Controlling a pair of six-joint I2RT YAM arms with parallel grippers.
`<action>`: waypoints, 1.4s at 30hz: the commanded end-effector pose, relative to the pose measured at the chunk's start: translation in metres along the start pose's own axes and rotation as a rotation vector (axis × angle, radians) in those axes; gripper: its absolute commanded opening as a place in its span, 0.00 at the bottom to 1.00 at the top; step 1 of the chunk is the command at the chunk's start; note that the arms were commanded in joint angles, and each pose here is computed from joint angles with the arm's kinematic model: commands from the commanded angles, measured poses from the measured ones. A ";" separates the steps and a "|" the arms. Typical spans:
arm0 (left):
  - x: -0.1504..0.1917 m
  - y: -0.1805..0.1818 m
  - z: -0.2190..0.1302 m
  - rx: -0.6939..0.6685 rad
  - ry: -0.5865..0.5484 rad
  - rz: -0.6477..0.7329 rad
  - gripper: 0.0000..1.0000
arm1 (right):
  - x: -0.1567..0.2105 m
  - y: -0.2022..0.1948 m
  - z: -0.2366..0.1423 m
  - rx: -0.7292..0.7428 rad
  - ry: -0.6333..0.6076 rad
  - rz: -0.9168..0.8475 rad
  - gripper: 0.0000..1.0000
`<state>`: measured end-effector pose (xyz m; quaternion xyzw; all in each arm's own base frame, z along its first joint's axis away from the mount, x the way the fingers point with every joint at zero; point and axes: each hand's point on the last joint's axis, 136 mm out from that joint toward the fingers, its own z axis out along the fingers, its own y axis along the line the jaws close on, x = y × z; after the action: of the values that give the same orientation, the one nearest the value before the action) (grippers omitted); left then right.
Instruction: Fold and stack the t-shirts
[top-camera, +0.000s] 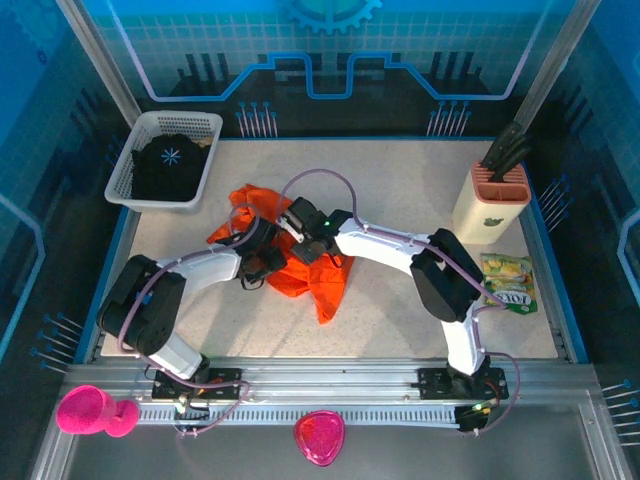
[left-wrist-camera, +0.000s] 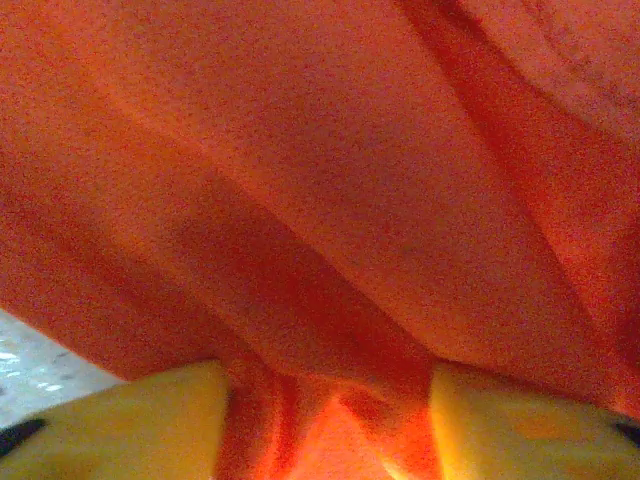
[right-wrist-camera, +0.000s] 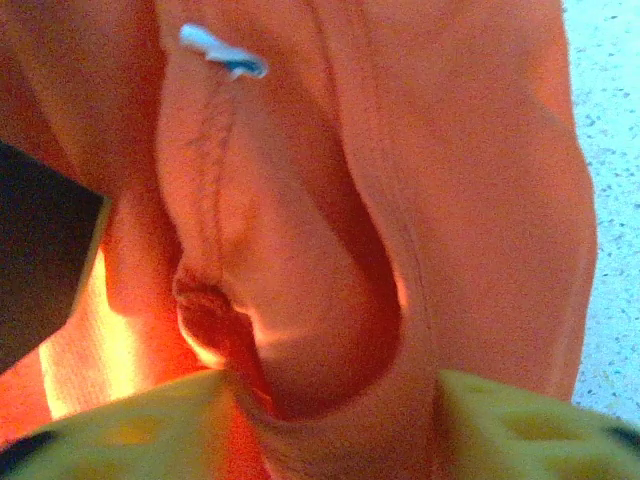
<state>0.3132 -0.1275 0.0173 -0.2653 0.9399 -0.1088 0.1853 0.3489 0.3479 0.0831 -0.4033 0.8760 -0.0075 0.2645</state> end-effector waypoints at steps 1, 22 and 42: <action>0.011 0.009 0.015 -0.027 0.044 -0.023 0.37 | -0.004 -0.019 0.001 0.074 0.005 0.044 0.23; -0.045 0.066 -0.073 -0.368 -0.143 0.203 0.00 | 0.128 -0.155 -0.035 -0.112 -0.054 1.125 0.00; -0.054 0.059 -0.103 -0.325 -0.173 0.201 0.84 | 0.108 -0.115 -0.078 0.212 -0.015 0.558 0.79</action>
<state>0.2843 -0.0333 0.0868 -0.2062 0.9479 0.1112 0.2158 0.3282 0.1566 0.0986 -0.0389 0.9633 0.0193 0.2650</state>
